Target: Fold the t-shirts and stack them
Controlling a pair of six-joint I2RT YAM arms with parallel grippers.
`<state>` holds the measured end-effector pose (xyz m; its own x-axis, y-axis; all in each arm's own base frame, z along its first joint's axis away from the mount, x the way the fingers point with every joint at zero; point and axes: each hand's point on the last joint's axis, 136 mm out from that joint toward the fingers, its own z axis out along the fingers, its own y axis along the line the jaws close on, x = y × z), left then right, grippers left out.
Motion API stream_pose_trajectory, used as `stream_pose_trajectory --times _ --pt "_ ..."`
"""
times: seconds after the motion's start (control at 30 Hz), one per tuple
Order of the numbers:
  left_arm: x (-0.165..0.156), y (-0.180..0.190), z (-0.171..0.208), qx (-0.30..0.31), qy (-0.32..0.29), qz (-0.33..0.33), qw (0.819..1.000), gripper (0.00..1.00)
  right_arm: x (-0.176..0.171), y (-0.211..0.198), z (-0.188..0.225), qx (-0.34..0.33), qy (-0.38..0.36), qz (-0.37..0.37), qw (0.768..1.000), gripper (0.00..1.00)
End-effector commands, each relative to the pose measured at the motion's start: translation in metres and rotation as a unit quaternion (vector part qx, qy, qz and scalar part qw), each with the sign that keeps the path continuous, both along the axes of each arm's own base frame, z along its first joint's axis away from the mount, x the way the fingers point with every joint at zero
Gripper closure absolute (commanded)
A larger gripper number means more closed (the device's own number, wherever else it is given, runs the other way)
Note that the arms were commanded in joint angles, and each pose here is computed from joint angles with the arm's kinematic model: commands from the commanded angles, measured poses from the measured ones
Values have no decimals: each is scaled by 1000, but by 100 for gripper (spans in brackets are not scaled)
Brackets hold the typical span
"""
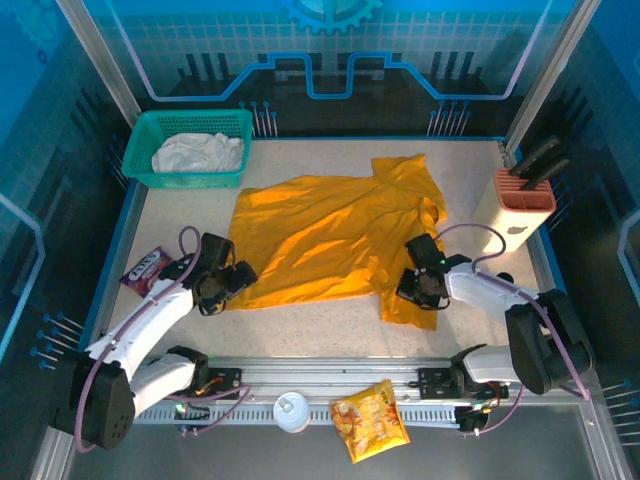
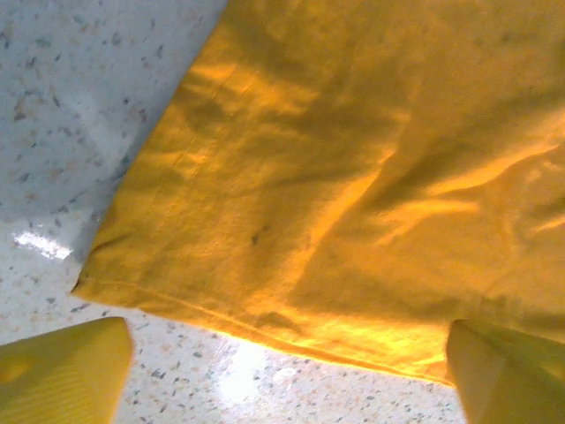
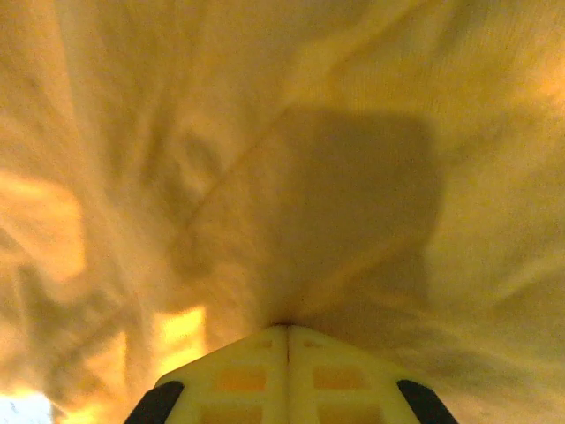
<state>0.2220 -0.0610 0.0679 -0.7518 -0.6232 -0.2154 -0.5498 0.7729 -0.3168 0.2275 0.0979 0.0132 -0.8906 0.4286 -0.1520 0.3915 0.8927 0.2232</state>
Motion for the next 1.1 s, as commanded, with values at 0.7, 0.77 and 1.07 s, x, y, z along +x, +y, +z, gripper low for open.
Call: stream_pose_trajectory --times 0.7,0.77,1.07 --pt "70 -16 11 38 -27 -91 995 1 -79 -84 10 -124 78 -242 959 100" --pt "72 -19 8 30 -22 -94 995 1 -68 -78 14 -103 59 -217 969 100" --pt "74 -23 18 20 -39 -94 995 4 8 -19 38 33 -54 -84 994 100"
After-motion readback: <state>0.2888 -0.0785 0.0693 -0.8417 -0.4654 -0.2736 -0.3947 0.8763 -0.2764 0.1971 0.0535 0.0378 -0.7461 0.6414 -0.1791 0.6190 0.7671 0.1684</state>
